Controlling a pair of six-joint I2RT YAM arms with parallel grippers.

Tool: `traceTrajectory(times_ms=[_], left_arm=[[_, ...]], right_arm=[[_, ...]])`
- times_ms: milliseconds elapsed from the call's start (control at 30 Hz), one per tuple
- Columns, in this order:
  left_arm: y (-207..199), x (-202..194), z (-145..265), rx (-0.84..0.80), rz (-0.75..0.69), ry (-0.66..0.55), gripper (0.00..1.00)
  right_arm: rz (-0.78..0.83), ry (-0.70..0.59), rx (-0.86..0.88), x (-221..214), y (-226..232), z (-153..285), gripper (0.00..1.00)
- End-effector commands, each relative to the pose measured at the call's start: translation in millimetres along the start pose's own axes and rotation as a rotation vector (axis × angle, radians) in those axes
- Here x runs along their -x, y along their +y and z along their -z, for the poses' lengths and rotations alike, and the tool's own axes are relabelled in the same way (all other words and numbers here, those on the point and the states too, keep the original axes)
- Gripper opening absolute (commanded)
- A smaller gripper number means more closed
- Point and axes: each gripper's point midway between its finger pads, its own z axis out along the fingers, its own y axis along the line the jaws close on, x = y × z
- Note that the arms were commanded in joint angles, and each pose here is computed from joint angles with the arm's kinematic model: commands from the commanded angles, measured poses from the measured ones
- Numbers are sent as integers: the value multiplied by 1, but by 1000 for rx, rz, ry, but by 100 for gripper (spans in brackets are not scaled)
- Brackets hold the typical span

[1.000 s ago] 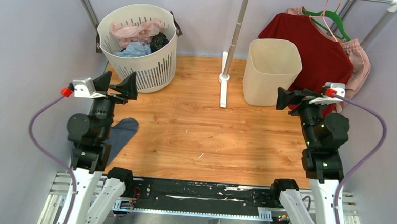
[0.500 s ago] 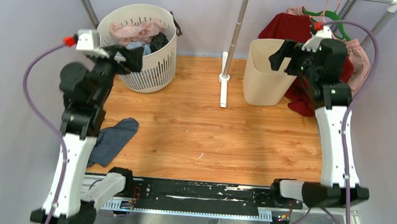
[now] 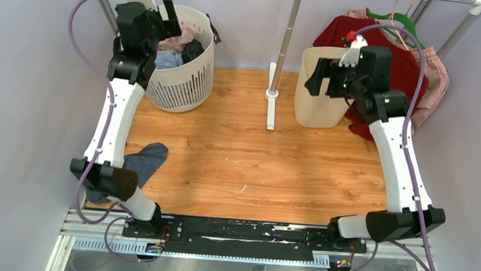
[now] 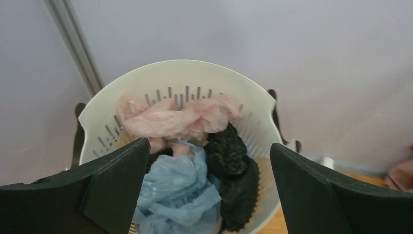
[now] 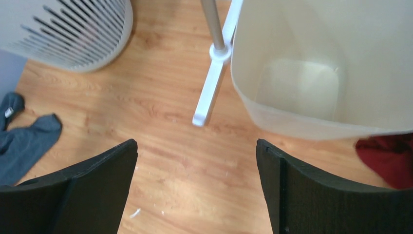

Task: Put the trash bags into the trash bin

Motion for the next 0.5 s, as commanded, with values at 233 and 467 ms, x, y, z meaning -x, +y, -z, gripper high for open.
traceTrajectory(times_ms=[233, 467], left_arm=[[19, -40, -53, 351, -104, 107, 99], [-30, -95, -62, 341, -176, 157, 99]], right_arm=[[7, 165, 16, -94, -3, 4, 95], [-7, 209, 52, -99, 3, -5, 94]])
